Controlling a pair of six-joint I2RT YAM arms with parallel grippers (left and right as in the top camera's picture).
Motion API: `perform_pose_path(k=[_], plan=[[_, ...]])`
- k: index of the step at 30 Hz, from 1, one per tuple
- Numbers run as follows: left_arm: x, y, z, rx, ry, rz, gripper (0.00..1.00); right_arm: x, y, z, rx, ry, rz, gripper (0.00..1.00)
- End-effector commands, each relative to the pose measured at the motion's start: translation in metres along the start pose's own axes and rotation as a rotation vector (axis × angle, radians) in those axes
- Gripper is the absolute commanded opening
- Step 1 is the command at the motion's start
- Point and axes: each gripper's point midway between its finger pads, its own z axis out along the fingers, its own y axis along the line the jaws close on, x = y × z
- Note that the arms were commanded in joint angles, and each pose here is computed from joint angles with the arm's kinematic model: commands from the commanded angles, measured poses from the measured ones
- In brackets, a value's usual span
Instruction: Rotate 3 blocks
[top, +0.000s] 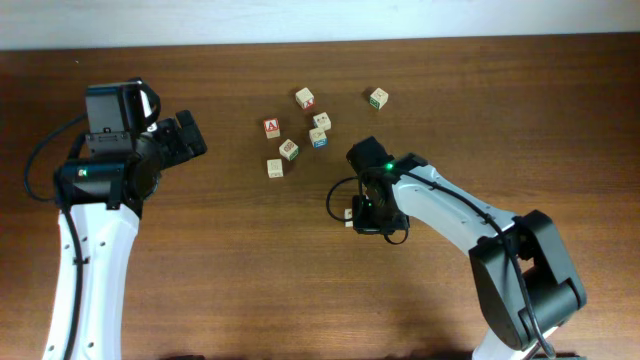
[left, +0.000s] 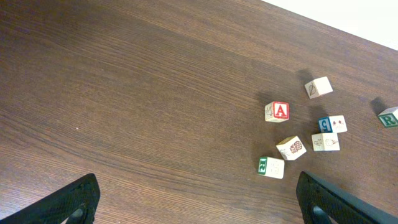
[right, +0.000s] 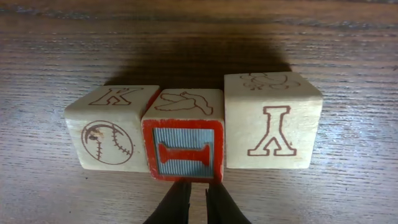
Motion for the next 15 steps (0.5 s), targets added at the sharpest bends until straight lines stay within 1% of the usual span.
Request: perform_pose_path(k=[1, 6, 8, 12, 15], plan=[[-0.006, 0.001, -0.002, -0.008, -0.013, -0.013, 0.99, -0.001, -0.001, 0.003, -0.007, 0.004, 0.001, 0.12], [-0.006, 0.002, -0.002, -0.009, -0.013, -0.013, 0.99, -0.003, 0.0, 0.003, -0.011, -0.001, 0.001, 0.11], [-0.006, 0.002, -0.002, -0.009, -0.013, -0.012, 0.99, -0.004, 0.001, -0.002, -0.018, -0.004, -0.006, 0.08], [-0.006, 0.002, -0.002, -0.009, -0.013, -0.013, 0.99, -0.032, 0.013, -0.039, -0.031, -0.117, -0.066, 0.08], [-0.006, 0.001, -0.002, -0.009, -0.014, -0.013, 0.99, -0.055, 0.001, -0.049, 0.039, -0.205, -0.048, 0.08]])
